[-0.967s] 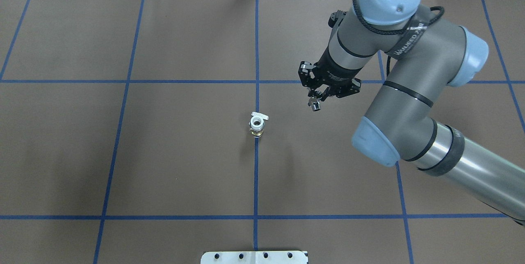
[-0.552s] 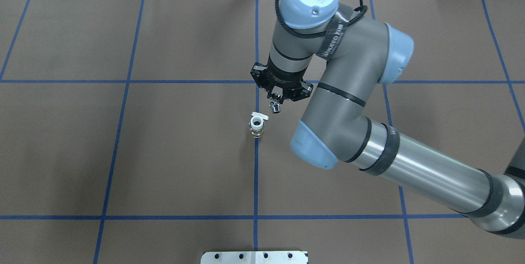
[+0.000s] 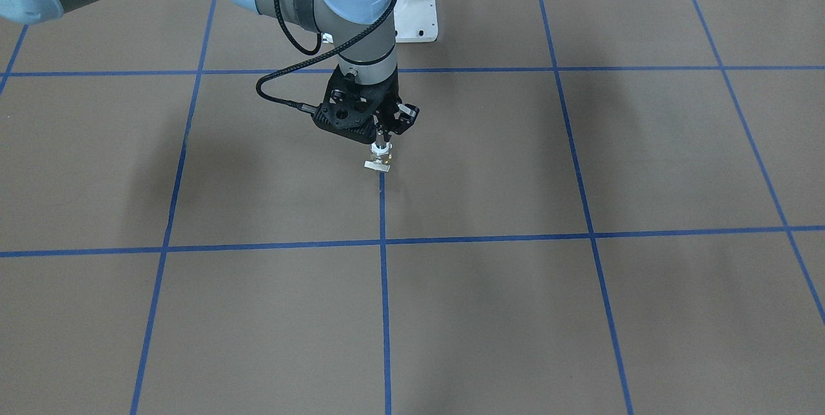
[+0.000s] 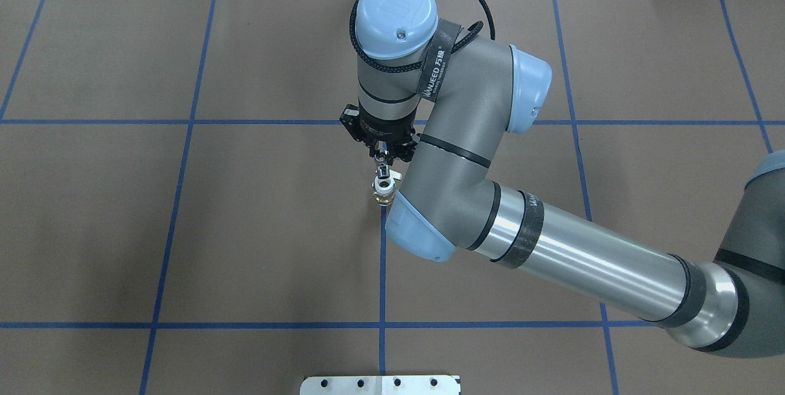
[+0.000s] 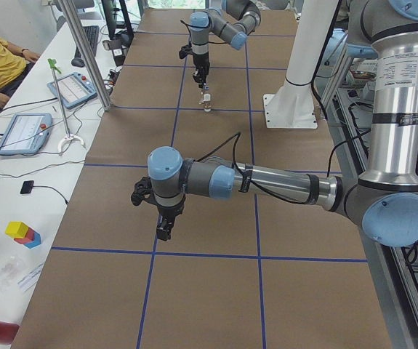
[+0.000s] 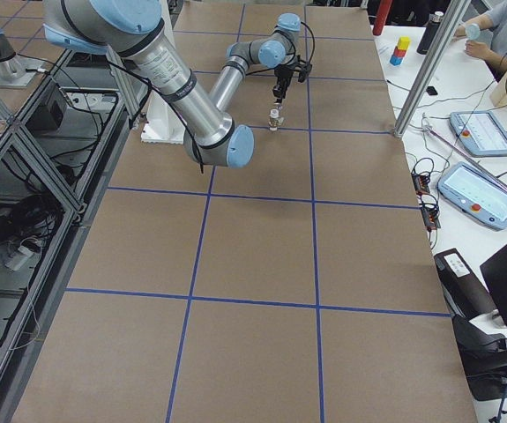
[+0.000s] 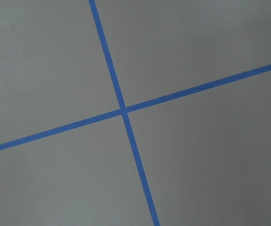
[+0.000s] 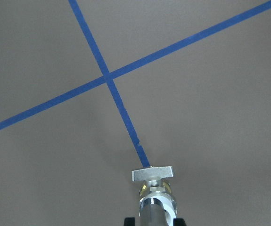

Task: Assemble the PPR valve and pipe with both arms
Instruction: 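Press the chrome valve down onto the white fitting with the right gripper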

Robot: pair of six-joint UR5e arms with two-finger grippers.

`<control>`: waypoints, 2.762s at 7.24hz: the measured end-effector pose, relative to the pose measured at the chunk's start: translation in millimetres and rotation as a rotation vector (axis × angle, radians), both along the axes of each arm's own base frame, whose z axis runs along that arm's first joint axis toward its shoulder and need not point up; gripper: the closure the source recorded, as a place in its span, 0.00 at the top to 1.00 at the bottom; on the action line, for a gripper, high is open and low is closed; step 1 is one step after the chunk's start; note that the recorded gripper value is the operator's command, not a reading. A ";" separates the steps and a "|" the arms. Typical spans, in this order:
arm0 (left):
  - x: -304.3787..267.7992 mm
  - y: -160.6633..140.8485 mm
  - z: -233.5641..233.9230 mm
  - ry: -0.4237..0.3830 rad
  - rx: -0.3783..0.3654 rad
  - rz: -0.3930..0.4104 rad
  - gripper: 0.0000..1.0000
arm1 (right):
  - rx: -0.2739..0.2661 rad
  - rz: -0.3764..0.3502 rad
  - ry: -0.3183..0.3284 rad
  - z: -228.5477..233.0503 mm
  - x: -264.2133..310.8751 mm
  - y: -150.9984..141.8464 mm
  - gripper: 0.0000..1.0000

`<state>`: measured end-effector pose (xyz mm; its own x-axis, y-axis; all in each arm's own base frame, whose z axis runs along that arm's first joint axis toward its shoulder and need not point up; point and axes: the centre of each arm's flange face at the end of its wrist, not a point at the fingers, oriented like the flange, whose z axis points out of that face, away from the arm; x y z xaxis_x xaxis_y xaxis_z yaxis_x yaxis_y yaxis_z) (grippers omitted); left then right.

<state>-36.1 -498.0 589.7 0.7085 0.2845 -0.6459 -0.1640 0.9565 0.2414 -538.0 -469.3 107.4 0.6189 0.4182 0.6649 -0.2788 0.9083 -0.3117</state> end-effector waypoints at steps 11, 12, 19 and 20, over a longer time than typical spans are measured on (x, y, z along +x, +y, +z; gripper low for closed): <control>0.8 -0.7 -0.3 0.000 0.000 0.000 1.00 | -0.019 -0.022 0.028 5.8 -9.6 14.2 0.00; 0.8 -0.7 -0.5 0.000 0.001 0.000 1.00 | -0.018 -0.022 0.029 6.6 -10.0 13.8 0.00; 0.8 -0.8 -0.2 0.000 0.001 0.000 1.00 | -0.009 -0.031 0.034 9.8 -15.5 16.1 0.00; 0.8 -0.8 -0.2 0.000 0.001 0.000 1.00 | -0.003 -0.028 0.039 11.5 -15.8 15.2 0.00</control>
<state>-35.3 -498.8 589.5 0.7083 0.2851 -0.6458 -0.1644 0.9563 0.2420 -553.8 -454.1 118.9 0.6561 0.4023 0.6385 -0.2653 0.9150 -0.3040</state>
